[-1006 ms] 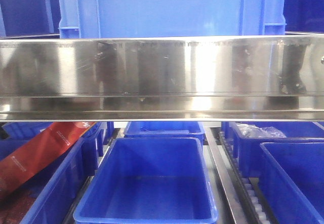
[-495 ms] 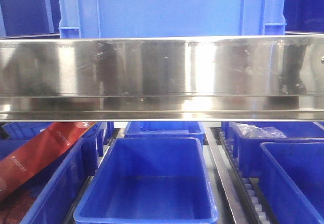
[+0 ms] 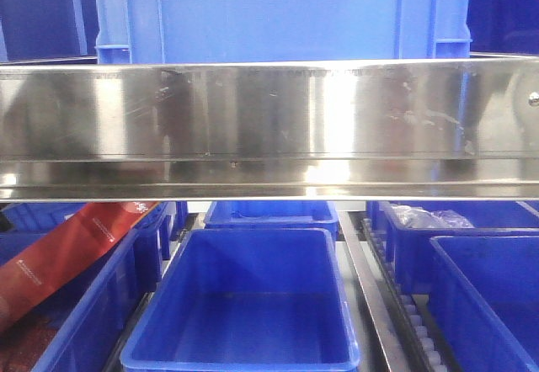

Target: Place cylindrical capacitor in blue bin on shelf

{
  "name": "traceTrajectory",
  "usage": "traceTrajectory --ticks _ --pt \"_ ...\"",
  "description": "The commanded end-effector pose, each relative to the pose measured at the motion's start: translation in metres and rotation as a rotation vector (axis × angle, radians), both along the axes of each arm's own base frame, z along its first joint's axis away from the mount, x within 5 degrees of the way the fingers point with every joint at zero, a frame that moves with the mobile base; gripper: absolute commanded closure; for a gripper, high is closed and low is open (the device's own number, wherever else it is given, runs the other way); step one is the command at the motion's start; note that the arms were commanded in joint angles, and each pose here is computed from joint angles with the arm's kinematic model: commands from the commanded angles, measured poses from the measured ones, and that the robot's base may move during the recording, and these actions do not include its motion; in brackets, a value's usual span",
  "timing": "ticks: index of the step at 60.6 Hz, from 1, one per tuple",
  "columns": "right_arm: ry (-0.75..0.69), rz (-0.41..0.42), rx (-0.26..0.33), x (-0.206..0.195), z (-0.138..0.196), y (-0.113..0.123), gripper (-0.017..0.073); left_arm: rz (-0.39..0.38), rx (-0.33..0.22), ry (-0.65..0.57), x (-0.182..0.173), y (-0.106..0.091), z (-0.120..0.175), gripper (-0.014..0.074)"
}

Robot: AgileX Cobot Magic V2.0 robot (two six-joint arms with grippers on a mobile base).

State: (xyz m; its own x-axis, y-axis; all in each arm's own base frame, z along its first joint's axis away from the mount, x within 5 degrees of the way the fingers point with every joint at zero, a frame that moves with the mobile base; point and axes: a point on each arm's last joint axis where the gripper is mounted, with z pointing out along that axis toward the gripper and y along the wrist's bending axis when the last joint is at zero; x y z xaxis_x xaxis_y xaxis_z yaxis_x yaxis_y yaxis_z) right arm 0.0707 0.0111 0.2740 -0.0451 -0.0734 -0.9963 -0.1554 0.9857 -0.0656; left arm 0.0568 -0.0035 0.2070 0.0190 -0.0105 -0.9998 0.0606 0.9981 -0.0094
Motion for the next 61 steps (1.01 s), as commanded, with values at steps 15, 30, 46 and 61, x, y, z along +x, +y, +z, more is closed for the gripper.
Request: traceTrajectory --ticks 15,30,46,61 --pt "-0.098 -0.182 0.073 -0.017 -0.053 -0.012 0.0659 0.002 -0.014 -0.031 -0.001 0.000 0.003 0.0676" --pt "-0.051 -0.182 0.077 -0.014 -0.069 -0.012 0.0659 0.002 -0.014 -0.031 -0.001 0.000 0.003 0.0676" --pt "-0.057 -0.182 0.090 -0.014 -0.068 -0.012 0.0659 0.002 -0.014 -0.031 -0.001 0.000 0.003 0.0676" --pt "-0.057 -0.182 0.090 -0.014 -0.068 -0.012 0.0659 0.002 -0.014 -0.031 -0.001 0.000 0.003 0.0676"
